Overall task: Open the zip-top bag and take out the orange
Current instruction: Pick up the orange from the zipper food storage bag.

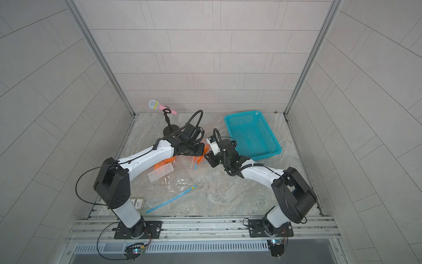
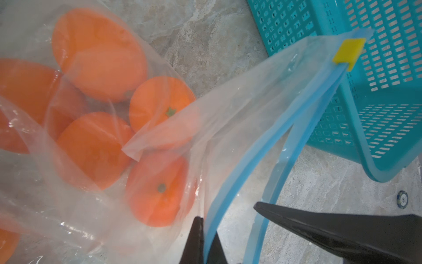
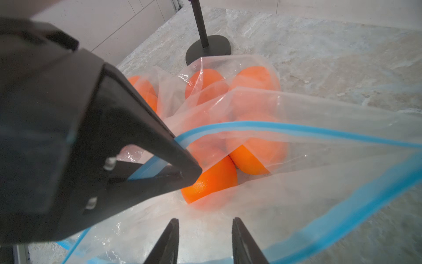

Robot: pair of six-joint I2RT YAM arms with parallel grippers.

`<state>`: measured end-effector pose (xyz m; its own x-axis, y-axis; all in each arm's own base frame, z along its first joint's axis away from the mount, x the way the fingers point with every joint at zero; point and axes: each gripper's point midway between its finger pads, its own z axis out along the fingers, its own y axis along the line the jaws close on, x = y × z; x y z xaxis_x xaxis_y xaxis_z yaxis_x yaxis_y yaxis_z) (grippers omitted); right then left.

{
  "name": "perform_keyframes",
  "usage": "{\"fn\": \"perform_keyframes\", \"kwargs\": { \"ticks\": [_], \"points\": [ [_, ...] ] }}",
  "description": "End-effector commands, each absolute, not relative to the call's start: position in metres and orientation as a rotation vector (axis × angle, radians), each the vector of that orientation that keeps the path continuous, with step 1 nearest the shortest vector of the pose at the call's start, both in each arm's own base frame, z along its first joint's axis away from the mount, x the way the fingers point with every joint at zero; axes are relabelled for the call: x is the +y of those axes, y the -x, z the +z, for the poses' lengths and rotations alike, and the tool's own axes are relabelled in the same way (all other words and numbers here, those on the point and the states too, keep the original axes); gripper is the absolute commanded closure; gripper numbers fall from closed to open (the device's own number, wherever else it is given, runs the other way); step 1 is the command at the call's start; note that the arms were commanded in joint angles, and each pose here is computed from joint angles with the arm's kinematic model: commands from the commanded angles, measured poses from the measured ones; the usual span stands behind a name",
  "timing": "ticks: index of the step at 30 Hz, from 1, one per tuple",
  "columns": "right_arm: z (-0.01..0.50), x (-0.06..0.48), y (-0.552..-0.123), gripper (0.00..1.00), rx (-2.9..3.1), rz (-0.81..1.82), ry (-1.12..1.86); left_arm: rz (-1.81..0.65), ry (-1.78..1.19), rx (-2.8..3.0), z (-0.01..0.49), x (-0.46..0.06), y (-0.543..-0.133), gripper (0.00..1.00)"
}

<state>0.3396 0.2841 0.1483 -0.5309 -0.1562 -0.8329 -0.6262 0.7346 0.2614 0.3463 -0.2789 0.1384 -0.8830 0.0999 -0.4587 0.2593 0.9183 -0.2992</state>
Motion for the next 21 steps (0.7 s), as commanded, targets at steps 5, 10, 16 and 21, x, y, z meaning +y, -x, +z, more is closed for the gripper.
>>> {"fn": "perform_keyframes", "kwargs": {
  "ticks": [5,10,16,21],
  "points": [
    [0.143,0.322,-0.362,0.58,2.033,0.811,0.677,-0.58,-0.268,2.573,0.166,-0.283,-0.346,1.0],
    [0.119,0.332,-0.363,0.46,2.044,0.909,0.636,-0.53,-0.258,2.591,0.161,-0.274,-0.344,1.0],
    [0.093,0.325,-0.349,0.42,2.159,0.823,0.698,-0.496,-0.248,2.64,0.134,-0.269,-0.342,1.0],
    [0.096,0.325,-0.341,0.11,2.127,0.774,0.707,-0.426,-0.212,2.633,0.122,-0.253,-0.342,1.0]
  ]
}}
